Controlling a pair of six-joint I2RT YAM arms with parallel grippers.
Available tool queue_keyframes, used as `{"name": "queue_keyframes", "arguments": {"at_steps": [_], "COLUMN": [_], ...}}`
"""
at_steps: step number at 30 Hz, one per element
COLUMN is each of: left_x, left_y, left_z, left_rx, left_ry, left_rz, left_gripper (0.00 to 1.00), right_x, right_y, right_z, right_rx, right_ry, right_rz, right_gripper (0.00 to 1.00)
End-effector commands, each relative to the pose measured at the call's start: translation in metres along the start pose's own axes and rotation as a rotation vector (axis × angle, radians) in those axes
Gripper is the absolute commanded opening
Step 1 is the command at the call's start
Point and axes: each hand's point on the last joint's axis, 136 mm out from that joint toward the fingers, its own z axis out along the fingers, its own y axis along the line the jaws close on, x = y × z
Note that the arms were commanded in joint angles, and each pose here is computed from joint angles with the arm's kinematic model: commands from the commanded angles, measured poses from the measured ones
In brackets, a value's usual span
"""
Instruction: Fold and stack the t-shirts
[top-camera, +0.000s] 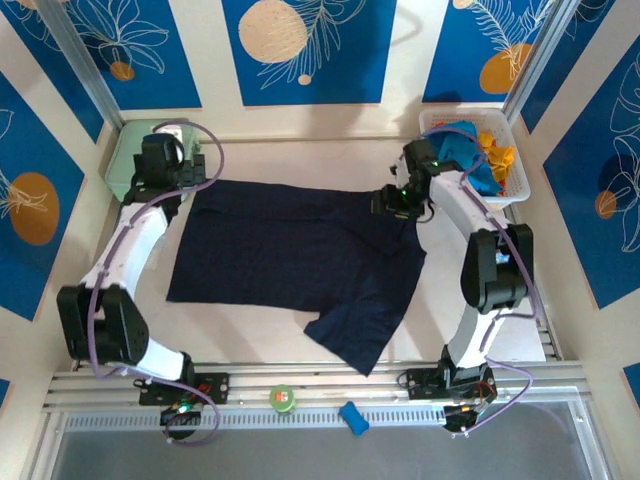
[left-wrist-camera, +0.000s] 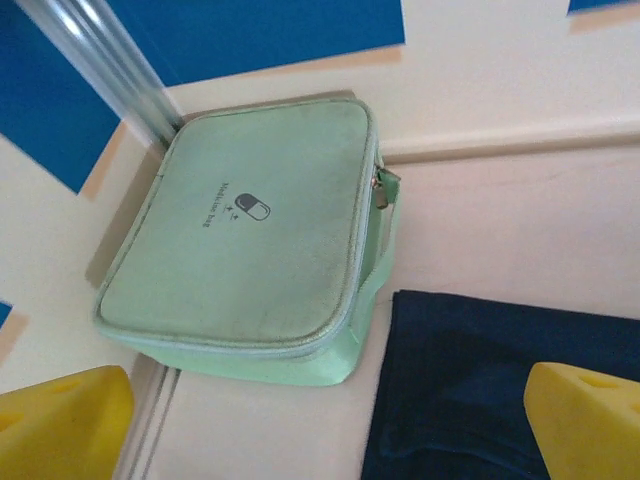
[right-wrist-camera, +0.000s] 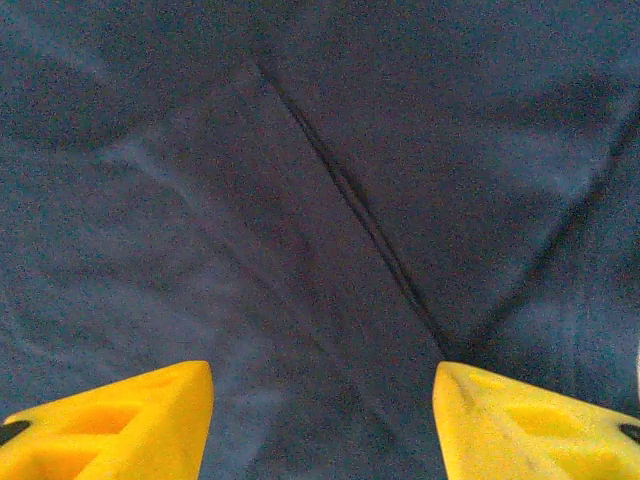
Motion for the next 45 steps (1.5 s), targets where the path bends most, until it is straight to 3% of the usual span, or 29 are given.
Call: {"name": "queue_keyframes", "arguments": {"at_steps": [1, 10, 23, 38, 42, 45], "left_x": [0.023, 0.061, 0.075, 0.073, 0.075, 0.076], "left_y": [-0.003, -0.015, -0.024, -0.026, -0.027, -0.027], "left_z": [-0.029, -0.062, -0.066, -0.065, -0.064, -0.063], "left_rx": [0.051, 0.143, 0.188, 0.197, 0.197, 0.196], "left_ry": [0.083, 0.246, 0.291, 0.29, 0.294, 0.297], "left_rz": [-0.132, -0.184, -0.214, -0.22, -0.219, -0.219], "left_gripper": [1.0, 1.0, 1.0, 1.0, 1.0, 1.0], "right_x": [-0.011, -0.055, -0.034, -0.026, -0.026, -0.027], "right_y": [0.017, 0.033, 0.022, 0.031, 0.031, 0.032], "right_z": [0.034, 0.086, 0.123, 0.123, 0.124, 0.121], "right_rx": [-0.046, -0.119, -0.121, -0.156, -0.156, -0.156], "right_ry": [0.064, 0.113, 0.205, 0.229, 0.233, 0.234], "right_rz": [-0.107, -0.178, -0.14, -0.141, -0.138, -0.136], "right_gripper": [0.56, 0.51, 0.47, 0.37, 0.26, 0.08]}}
